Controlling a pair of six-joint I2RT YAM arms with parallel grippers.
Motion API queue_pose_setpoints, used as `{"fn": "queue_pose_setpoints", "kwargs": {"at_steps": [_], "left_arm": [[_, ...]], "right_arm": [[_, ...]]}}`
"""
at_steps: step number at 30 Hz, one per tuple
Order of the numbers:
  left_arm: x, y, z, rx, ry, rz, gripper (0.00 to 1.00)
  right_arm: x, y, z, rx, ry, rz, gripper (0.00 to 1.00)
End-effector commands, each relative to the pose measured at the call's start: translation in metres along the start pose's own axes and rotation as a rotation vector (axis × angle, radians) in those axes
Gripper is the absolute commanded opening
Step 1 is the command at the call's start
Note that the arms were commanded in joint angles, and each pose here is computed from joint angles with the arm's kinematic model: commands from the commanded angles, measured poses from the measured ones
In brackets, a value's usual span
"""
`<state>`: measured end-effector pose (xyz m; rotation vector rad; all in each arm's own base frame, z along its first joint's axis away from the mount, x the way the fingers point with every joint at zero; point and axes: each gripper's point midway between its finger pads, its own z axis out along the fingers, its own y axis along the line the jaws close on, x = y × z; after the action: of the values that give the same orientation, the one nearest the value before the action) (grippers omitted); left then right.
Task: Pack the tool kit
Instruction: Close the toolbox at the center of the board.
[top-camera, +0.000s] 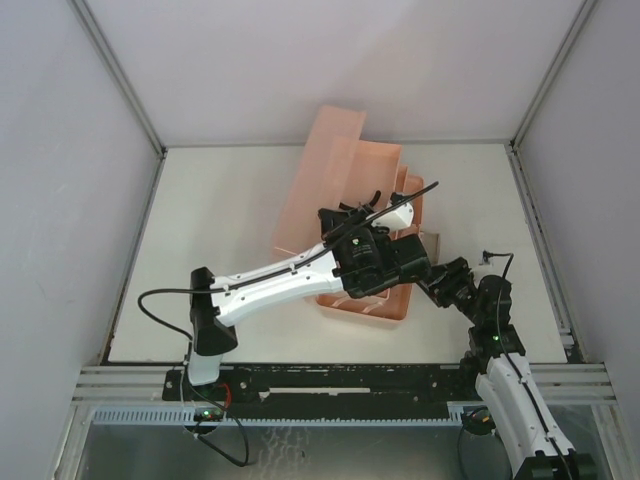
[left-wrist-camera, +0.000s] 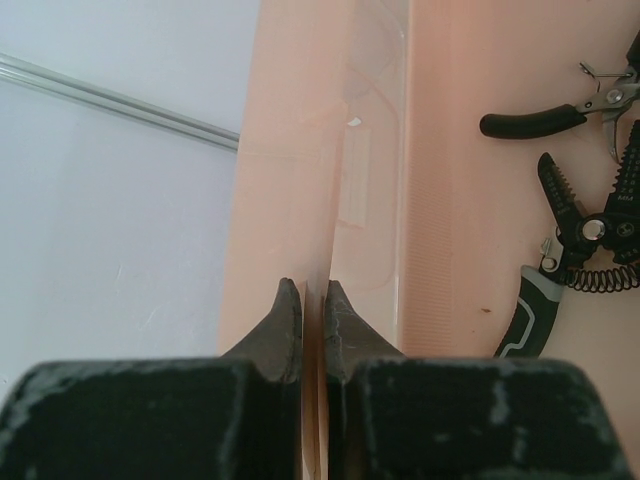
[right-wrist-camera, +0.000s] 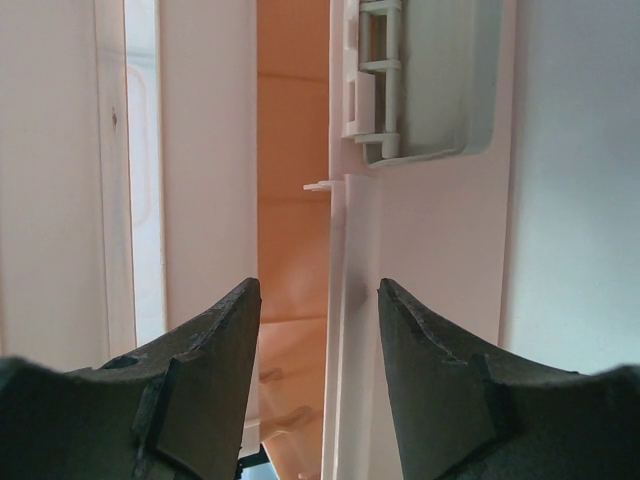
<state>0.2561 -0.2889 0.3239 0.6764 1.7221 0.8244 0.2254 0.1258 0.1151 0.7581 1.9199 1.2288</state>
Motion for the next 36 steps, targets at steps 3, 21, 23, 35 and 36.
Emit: {"fn": "queue_pose_setpoints", "kwargs": {"at_steps": [3, 21, 23, 35, 36], "left_arm": [[-0.032, -0.074, -0.027, 0.288, 0.003, -0.347, 0.1], [-0.034, -0.135, -0.039, 0.443, 0.059, -0.332, 0.18], [-0.035, -0.141, -0.042, 0.464, 0.068, -0.341, 0.2], [-0.047, -0.16, -0.057, 0.571, 0.068, -0.376, 0.29], [-0.048, -0.161, -0.058, 0.578, 0.068, -0.378, 0.29]], "right_arm": [[-0.011, 0.02, -0.002, -0.044, -0.043, -0.062, 0.51], [-0.029, 0.012, -0.014, 0.055, -0.151, -0.118, 0.5], [-0.03, 0.011, -0.015, 0.058, -0.164, -0.117, 0.5], [-0.032, 0.011, -0.017, 0.064, -0.176, -0.122, 0.49], [-0.032, 0.01, -0.016, 0.066, -0.175, -0.121, 0.49]]}}
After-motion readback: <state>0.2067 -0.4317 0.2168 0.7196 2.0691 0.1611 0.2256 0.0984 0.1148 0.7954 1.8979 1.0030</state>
